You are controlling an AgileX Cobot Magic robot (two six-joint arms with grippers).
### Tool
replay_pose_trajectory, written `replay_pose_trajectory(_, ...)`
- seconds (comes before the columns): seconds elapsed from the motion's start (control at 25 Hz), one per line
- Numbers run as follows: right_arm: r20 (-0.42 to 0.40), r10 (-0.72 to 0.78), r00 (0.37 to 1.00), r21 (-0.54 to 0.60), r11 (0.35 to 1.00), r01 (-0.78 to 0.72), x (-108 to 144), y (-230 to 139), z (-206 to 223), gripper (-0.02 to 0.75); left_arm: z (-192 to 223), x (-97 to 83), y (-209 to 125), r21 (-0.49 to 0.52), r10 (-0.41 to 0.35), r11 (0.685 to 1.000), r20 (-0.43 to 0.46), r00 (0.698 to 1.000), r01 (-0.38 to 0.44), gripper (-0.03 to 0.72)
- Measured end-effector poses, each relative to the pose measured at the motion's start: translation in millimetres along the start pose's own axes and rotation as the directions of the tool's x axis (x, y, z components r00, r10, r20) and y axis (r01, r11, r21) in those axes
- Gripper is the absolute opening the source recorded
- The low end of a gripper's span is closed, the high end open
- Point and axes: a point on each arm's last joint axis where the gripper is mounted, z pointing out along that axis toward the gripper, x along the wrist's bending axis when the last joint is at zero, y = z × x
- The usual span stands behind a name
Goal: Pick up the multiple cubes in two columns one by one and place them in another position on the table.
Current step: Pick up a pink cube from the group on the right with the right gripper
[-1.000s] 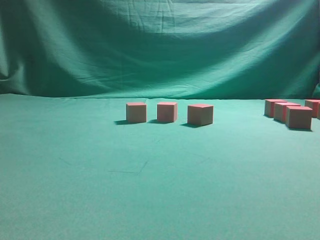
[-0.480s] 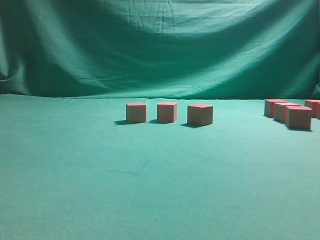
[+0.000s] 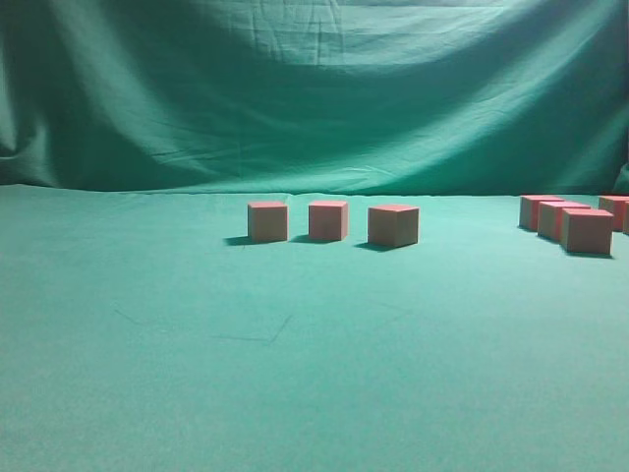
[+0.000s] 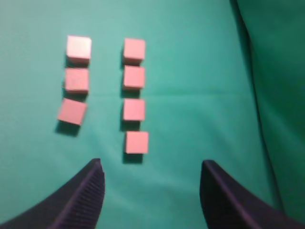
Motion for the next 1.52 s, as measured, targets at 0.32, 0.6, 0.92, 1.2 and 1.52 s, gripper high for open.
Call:
replay_pose_trajectory(0.32,-0.066,0.141,0.988,0.111,0.985,-0.133,-16.5,-33.3,69.3,0.400,0.0,0.0,0.0,0.000,0.000,1.000,0.000,1.000,0.000,0.000)
replay_pose_trajectory(0.6,-0.138,0.176,0.975,0.212,0.966,-0.145,-12.4,-39.8,114.7,0.643,0.0,0.0,0.0,0.000,0.000,1.000,0.000,1.000,0.000,0.000)
replay_pose_trajectory(0.92,-0.159,0.135,0.978,0.238,0.967,-0.095,3.2,-33.6,163.8,0.573,0.0,0.0,0.0,0.000,0.000,1.000,0.000,1.000,0.000,0.000)
replay_pose_trajectory(1.2,-0.176,0.130,0.976,0.192,0.977,-0.096,9.2,-28.4,181.2,0.583,0.0,0.0,0.0,0.000,0.000,1.000,0.000,1.000,0.000,0.000)
replay_pose_trajectory(1.52,-0.180,0.111,0.977,0.213,0.974,-0.071,14.2,-30.6,197.0,0.509,0.0,0.0,0.0,0.000,0.000,1.000,0.000,1.000,0.000,0.000)
